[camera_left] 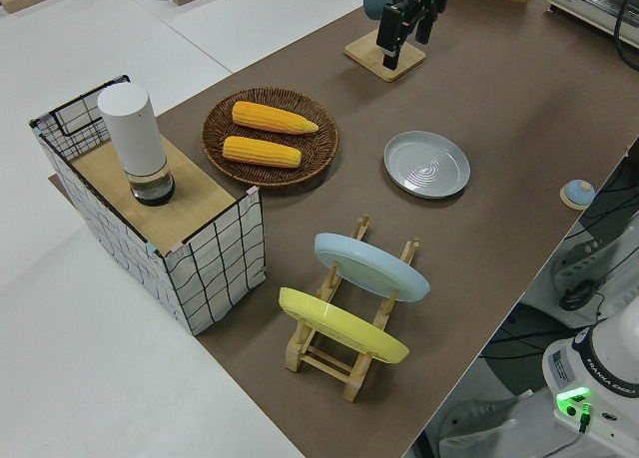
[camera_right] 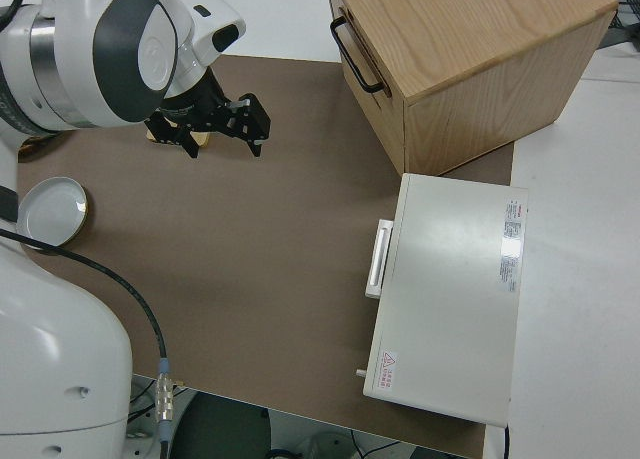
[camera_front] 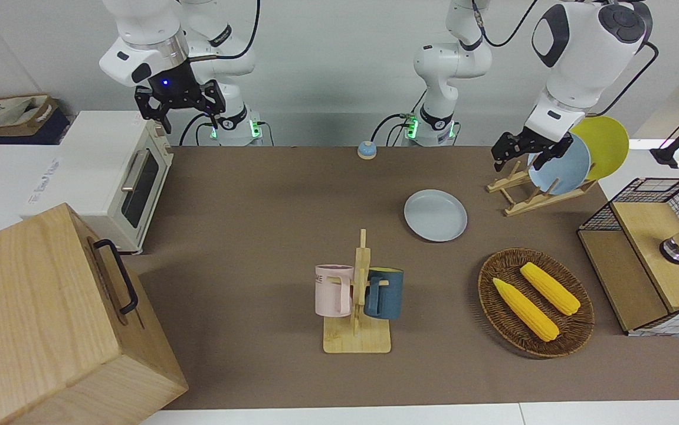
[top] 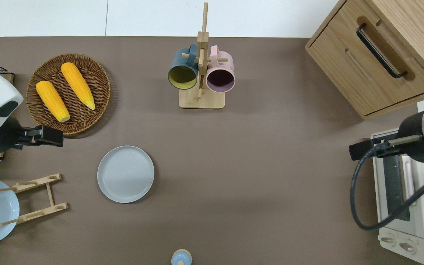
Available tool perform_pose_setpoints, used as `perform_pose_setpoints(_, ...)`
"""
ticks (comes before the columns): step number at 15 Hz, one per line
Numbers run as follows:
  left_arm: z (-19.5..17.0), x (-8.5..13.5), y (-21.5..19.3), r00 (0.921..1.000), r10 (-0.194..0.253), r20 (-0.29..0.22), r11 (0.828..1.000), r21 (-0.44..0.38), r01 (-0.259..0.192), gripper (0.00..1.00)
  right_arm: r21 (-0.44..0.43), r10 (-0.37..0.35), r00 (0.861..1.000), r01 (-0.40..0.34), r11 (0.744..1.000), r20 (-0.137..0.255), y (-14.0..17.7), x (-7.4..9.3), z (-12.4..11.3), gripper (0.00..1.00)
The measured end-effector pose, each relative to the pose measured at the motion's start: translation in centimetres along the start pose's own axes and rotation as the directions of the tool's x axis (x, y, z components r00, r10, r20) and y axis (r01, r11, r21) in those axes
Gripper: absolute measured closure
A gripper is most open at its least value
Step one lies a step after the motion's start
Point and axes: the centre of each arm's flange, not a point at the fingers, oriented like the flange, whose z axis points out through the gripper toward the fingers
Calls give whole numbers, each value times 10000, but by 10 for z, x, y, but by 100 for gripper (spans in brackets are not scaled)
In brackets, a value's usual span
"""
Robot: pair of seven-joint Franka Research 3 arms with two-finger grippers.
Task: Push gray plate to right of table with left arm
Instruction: 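Move the left gripper down to the edge of the gray plate nearest it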
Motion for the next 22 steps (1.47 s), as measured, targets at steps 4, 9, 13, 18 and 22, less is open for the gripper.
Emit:
perform_pose_setpoints(4, 0, 0, 0, 10000, -3, 14, 10000, 0, 3, 0, 0, 0, 10000, 0, 10000, 0, 0, 0, 0, 1)
perform_pose_setpoints(9, 21, 0, -13, 9992, -242, 303, 9997, 1, 242, 0, 0, 0, 10000, 0, 10000, 0, 0, 0, 0, 1)
perform_pose_setpoints(13, 84, 5, -15, 9995, -306, -28, 9995, -8, 306, 0, 0, 0, 10000, 0, 10000, 0, 0, 0, 0, 1)
perform_pose_setpoints(18, 163, -19, -17, 9963, -491, -700, 9988, -38, 489, 0, 0, 0, 10000, 0, 10000, 0, 0, 0, 0, 1)
perform_pose_setpoints(22, 222, -52, -19, 9969, -593, -526, 9982, -18, 593, 0, 0, 0, 10000, 0, 10000, 0, 0, 0, 0, 1)
